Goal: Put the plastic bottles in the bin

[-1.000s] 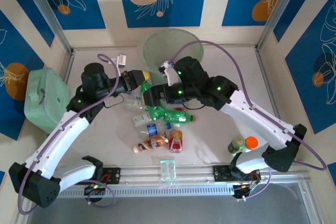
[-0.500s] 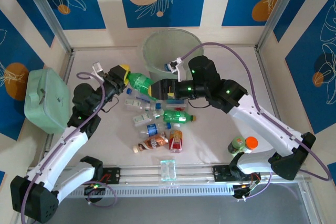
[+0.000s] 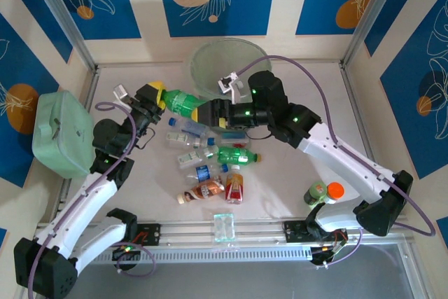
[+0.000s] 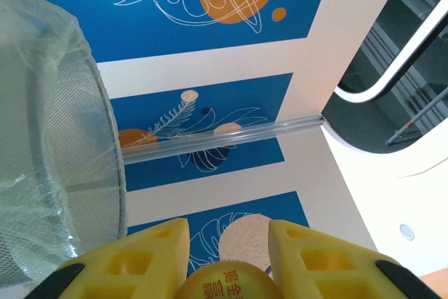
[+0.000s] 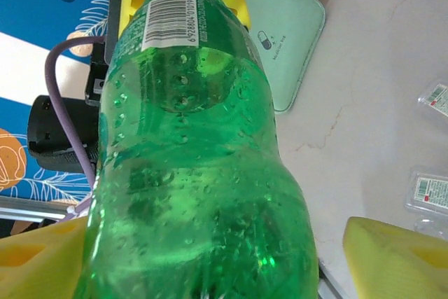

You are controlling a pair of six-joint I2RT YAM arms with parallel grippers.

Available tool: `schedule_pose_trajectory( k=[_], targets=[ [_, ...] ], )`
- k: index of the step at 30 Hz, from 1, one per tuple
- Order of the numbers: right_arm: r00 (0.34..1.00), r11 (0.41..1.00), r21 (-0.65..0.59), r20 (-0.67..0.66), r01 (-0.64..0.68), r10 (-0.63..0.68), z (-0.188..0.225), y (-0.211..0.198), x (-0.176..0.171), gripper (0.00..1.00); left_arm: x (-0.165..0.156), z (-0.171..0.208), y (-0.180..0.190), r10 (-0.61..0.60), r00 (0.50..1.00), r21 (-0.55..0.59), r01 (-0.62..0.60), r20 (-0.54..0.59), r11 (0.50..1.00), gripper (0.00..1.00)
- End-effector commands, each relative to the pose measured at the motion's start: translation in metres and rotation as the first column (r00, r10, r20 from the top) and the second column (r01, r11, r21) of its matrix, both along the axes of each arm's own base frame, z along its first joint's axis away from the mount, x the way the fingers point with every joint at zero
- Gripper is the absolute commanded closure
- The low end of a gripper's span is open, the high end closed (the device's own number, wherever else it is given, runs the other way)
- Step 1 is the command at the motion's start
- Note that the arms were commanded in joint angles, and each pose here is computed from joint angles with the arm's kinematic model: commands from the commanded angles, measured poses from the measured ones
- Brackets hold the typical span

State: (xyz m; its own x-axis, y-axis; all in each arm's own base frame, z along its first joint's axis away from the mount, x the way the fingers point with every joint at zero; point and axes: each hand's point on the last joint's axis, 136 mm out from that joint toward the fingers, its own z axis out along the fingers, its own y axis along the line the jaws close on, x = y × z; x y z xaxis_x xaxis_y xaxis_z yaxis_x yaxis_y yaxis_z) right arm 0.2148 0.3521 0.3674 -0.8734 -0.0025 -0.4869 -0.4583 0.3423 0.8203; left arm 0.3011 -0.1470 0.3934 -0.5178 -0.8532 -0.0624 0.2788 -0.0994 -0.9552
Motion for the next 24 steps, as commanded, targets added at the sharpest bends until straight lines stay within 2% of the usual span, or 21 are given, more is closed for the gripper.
schedule_pose_trajectory(
  k=[1, 7, 11, 13, 19, 21, 23, 24],
  targets=[
    [0.999, 0.999, 0.039, 0.029, -0.027, 0.026, 0.017, 0.004, -0.006, 0.18, -0.003, 0.008, 0.004, 0.011, 0.999, -0.018, -0.010, 0.031, 1.000, 0.84],
    [0.999, 1.000, 0.022, 0.031, -0.016, 0.015, 0.014, 0.003, -0.005, 0.34, -0.003, 0.004, 0.001, 0.000, 1.000, -0.001, 0.001, 0.020, 1.000, 0.84],
    [0.999, 1.000, 0.026, 0.045, -0.010, 0.009, 0.020, 0.001, -0.004, 0.39, -0.002, -0.002, 0.001, 0.002, 1.000, 0.012, -0.002, 0.000, 1.000, 0.83],
    [0.999, 1.000, 0.026, 0.051, -0.009, 0.007, 0.023, 0.001, -0.004, 0.40, -0.002, -0.002, 0.000, -0.003, 1.000, 0.022, 0.003, 0.001, 1.000, 0.78],
    [0.998, 1.000, 0.021, 0.060, 0.013, -0.014, 0.028, -0.002, 0.003, 0.44, -0.003, -0.003, -0.004, -0.002, 1.000, 0.124, 0.004, -0.013, 0.992, 0.46],
    [0.998, 1.000, 0.017, 0.059, 0.022, -0.023, 0.029, -0.004, 0.006, 0.44, -0.003, -0.004, -0.005, -0.004, 1.000, 0.172, 0.008, -0.024, 0.985, 0.21],
    [0.997, 0.999, 0.010, 0.063, 0.038, -0.038, 0.030, -0.006, 0.010, 0.45, -0.004, -0.007, -0.004, 0.010, 0.999, 0.235, 0.001, -0.046, 0.972, 0.02],
    [0.997, 0.999, 0.004, 0.064, 0.050, -0.050, 0.030, -0.009, 0.014, 0.45, -0.005, -0.006, 0.000, 0.027, 0.998, 0.284, -0.012, -0.050, 0.959, 0.00]
  ],
)
